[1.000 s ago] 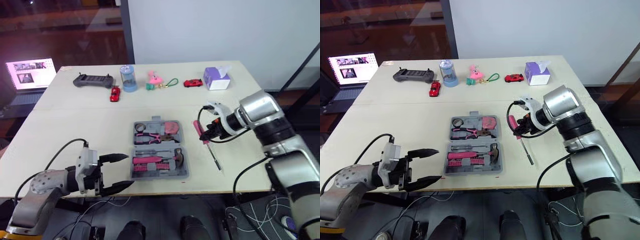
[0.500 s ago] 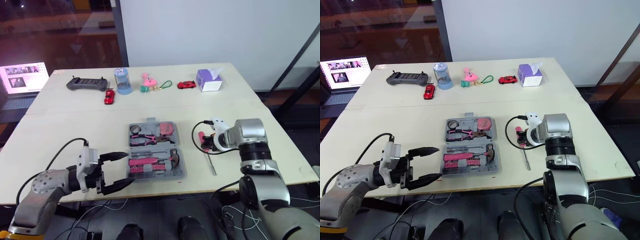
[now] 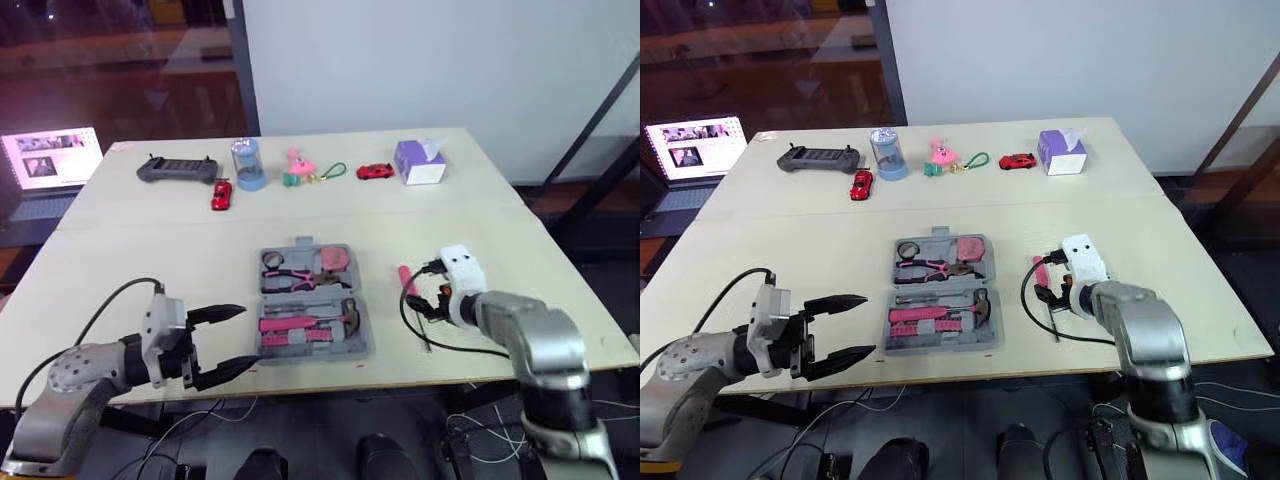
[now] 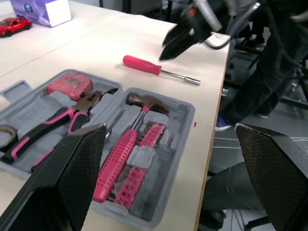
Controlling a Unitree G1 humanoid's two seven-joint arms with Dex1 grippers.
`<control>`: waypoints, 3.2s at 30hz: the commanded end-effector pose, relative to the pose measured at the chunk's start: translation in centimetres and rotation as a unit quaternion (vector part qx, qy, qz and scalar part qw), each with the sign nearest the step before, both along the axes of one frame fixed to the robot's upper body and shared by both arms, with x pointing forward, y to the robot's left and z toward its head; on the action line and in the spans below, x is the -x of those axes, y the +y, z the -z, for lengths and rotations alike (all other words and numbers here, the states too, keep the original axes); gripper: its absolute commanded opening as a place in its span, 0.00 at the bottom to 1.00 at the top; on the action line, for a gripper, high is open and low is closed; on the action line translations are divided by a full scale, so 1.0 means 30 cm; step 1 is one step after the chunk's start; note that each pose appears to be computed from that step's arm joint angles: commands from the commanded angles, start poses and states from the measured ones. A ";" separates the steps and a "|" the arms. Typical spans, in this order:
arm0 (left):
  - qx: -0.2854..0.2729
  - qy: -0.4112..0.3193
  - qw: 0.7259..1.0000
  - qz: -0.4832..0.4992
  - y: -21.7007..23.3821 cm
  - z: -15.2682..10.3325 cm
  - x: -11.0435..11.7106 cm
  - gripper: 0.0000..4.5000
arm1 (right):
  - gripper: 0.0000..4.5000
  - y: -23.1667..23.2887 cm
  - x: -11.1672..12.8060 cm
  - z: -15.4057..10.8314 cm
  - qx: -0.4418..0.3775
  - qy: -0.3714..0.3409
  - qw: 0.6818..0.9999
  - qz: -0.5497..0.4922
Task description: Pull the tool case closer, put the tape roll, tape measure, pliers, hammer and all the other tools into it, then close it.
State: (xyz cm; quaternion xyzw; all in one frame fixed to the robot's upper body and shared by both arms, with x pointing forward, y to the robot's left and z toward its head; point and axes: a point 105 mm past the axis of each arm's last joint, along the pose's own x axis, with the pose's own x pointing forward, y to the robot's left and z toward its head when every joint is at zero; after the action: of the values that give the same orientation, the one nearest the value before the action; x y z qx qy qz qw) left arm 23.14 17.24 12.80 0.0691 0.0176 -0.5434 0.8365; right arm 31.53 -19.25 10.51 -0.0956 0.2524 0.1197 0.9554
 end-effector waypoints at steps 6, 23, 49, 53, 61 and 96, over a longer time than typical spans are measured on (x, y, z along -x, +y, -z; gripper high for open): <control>-0.001 -0.017 1.000 0.005 0.005 -0.044 -0.016 1.00 | 0.99 0.031 0.006 0.047 -0.018 -0.098 0.993 0.061; -0.009 -0.026 1.000 0.004 0.020 -0.071 -0.027 1.00 | 0.99 -0.001 -0.014 0.269 -0.048 -0.059 0.988 0.134; -0.015 -0.018 1.000 -0.006 0.039 -0.071 -0.031 1.00 | 0.07 0.091 -0.050 0.008 0.031 -0.142 0.988 -0.052; -0.027 -0.004 1.000 -0.011 0.079 -0.057 -0.016 1.00 | 0.07 0.237 0.015 -0.150 0.047 -0.133 0.959 -0.245; -0.070 0.029 0.997 -0.023 0.188 -0.008 0.023 1.00 | 0.07 0.413 0.135 -0.216 0.154 0.024 0.861 -0.485; -0.073 0.025 0.997 -0.013 0.157 0.029 0.067 1.00 | 0.07 0.672 0.141 0.025 0.229 0.133 0.803 -0.533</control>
State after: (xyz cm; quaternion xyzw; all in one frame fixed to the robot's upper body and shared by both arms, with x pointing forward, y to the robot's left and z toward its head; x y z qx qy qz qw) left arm 21.21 22.11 11.33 0.1089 0.0889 -0.5281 0.8375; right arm 27.44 0.28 9.47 -0.4103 0.3232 0.5535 0.6487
